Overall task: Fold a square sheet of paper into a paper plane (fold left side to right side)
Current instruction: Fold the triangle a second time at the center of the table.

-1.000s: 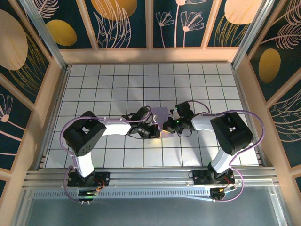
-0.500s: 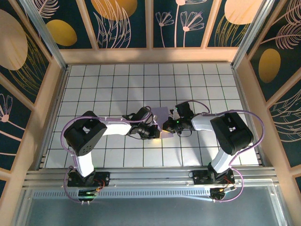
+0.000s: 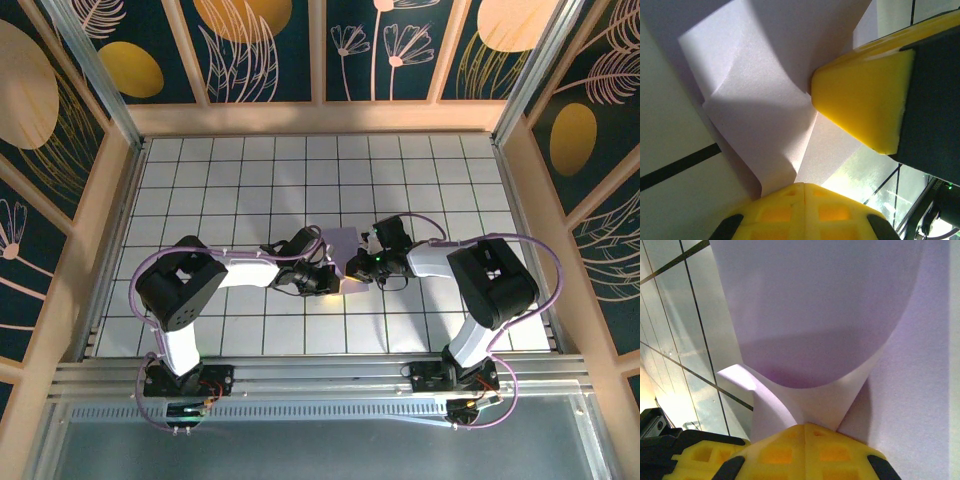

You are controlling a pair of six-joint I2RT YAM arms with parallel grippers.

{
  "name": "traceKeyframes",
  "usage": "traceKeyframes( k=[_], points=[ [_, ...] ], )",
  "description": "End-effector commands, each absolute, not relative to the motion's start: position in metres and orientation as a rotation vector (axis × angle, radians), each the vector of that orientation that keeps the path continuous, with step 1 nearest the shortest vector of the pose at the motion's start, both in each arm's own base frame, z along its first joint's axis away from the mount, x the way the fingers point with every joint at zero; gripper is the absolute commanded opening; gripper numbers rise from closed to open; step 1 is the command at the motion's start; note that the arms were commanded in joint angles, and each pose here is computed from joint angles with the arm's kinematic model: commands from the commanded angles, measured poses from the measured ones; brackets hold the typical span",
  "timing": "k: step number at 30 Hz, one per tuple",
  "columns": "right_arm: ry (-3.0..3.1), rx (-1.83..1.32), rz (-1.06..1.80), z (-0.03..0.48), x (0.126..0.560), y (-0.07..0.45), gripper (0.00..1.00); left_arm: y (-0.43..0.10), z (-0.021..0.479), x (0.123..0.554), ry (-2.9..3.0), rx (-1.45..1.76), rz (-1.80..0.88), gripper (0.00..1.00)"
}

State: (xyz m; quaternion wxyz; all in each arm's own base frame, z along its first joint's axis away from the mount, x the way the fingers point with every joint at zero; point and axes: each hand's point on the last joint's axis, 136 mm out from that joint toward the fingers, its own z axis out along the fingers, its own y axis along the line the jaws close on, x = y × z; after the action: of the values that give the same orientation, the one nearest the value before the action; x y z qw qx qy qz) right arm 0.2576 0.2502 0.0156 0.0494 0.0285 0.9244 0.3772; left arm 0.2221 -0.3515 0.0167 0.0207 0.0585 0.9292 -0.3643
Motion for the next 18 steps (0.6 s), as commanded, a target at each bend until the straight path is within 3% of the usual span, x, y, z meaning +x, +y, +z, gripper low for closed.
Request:
traceKeyframes(
  k=[1,18],
  points=[
    [2.897,0.106,1.074,-0.004,0.243,0.242,0.0,-0.349,0.011,0.217,2.915,0.158,-1.117,0.01],
    [2.722,0.02,1.18,0.047,0.262,0.257,0.0,-0.338,-0.005,0.211,2.987,0.096,-1.05,0.0]
  ],
)
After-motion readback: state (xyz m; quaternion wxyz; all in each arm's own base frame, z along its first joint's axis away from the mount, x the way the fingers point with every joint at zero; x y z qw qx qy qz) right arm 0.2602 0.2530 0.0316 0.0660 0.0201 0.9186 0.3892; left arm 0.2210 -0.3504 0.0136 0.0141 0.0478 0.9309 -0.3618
